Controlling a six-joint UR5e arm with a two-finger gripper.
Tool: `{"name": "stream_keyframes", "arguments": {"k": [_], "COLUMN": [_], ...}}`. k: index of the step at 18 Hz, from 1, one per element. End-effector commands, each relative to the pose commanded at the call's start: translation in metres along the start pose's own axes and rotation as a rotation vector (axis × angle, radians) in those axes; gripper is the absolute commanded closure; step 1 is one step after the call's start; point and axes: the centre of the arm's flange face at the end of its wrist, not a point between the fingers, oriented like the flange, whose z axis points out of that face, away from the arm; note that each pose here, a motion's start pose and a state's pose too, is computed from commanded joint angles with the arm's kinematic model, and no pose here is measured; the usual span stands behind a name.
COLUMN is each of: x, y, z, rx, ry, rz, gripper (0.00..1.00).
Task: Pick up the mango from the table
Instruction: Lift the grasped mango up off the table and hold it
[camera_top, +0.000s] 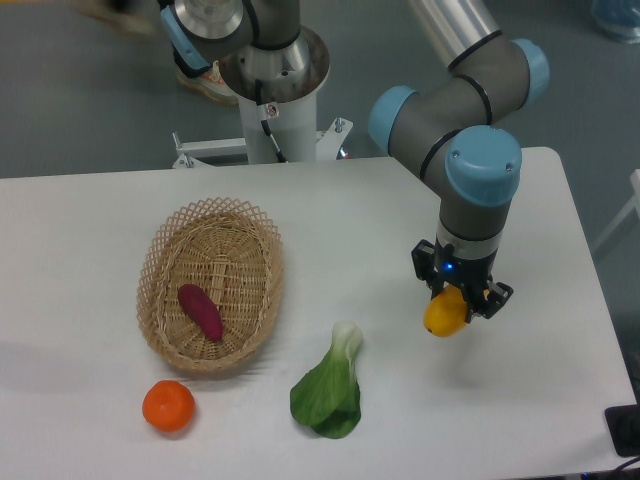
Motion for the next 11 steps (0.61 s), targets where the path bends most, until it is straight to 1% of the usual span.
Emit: {"name": "stream_keyframes", "arguments": {"k": [11], "x": [0.0003], "y": [0.0002], "z": [-0.0005], "rx": [-0.001], "ry": [-0.002], "rz": [0.0], "gripper": [0.55]}}
